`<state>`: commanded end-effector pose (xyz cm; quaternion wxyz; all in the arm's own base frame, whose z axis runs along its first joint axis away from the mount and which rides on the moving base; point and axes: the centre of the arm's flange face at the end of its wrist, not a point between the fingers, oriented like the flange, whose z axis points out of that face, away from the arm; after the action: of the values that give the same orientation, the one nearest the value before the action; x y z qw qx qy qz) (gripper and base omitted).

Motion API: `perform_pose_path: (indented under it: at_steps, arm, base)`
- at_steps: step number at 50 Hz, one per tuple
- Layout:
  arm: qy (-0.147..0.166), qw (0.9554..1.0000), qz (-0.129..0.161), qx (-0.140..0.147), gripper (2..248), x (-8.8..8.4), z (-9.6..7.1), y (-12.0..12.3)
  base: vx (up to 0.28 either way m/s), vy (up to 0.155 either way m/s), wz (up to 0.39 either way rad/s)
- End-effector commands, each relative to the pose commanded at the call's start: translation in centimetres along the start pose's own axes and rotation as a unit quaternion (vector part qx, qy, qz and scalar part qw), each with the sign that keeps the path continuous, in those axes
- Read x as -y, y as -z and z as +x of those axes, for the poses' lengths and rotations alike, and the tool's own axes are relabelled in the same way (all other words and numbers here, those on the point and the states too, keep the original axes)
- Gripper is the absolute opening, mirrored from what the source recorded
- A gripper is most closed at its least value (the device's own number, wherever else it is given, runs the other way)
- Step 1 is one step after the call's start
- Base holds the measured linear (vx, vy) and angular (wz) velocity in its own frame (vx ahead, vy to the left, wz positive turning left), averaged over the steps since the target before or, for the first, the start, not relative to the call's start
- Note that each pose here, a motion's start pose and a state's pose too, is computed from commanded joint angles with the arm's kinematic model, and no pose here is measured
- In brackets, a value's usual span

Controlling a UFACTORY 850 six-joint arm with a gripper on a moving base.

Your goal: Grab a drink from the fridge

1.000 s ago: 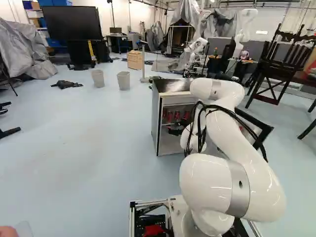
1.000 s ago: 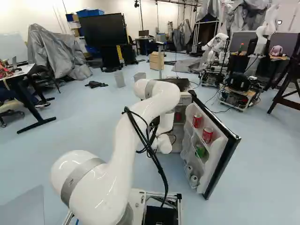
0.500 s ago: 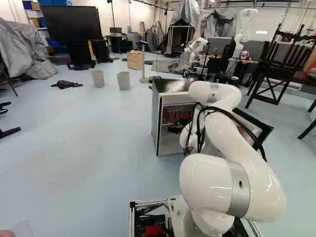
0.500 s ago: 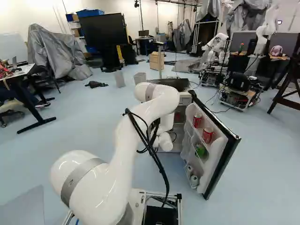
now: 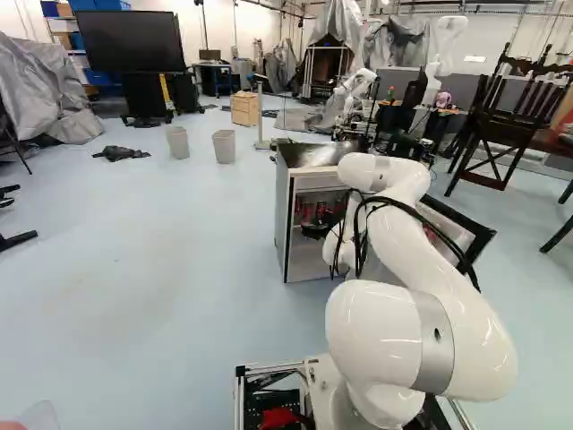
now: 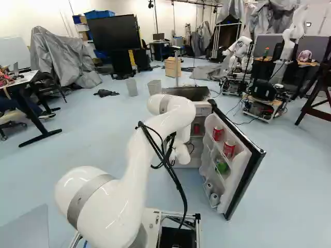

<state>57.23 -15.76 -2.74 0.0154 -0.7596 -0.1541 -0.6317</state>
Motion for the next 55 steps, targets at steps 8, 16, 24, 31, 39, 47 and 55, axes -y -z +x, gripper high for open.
perform_pose_path:
  at_steps: [8,16,24,31,39,47,55]
  arm:
    - [0.004,1.0000,0.004,-0.006,247,0.3,0.0,-0.9]
    - [0.008,0.9999,0.009,-0.011,247,0.7,0.1,-1.7]
    - [0.010,0.9998,0.010,-0.014,247,0.8,0.1,-2.1]
    - [0.008,0.9998,0.011,-0.015,247,0.8,0.1,-2.1]
    - [-0.023,0.9996,0.011,-0.014,247,0.8,0.1,-2.1]
    - [-0.061,0.9980,0.012,-0.014,247,0.8,0.1,-2.1]
    - [-0.071,0.9973,0.012,-0.014,247,0.8,0.1,-2.1]
  base:
    - [0.000,0.000,0.000]
    - [0.000,0.000,0.000]
    - [0.000,0.000,0.000]
    - [0.000,0.000,0.000]
    - [0.000,0.000,0.000]
    - [0.000,0.000,0.000]
    - [0.000,0.000,0.000]
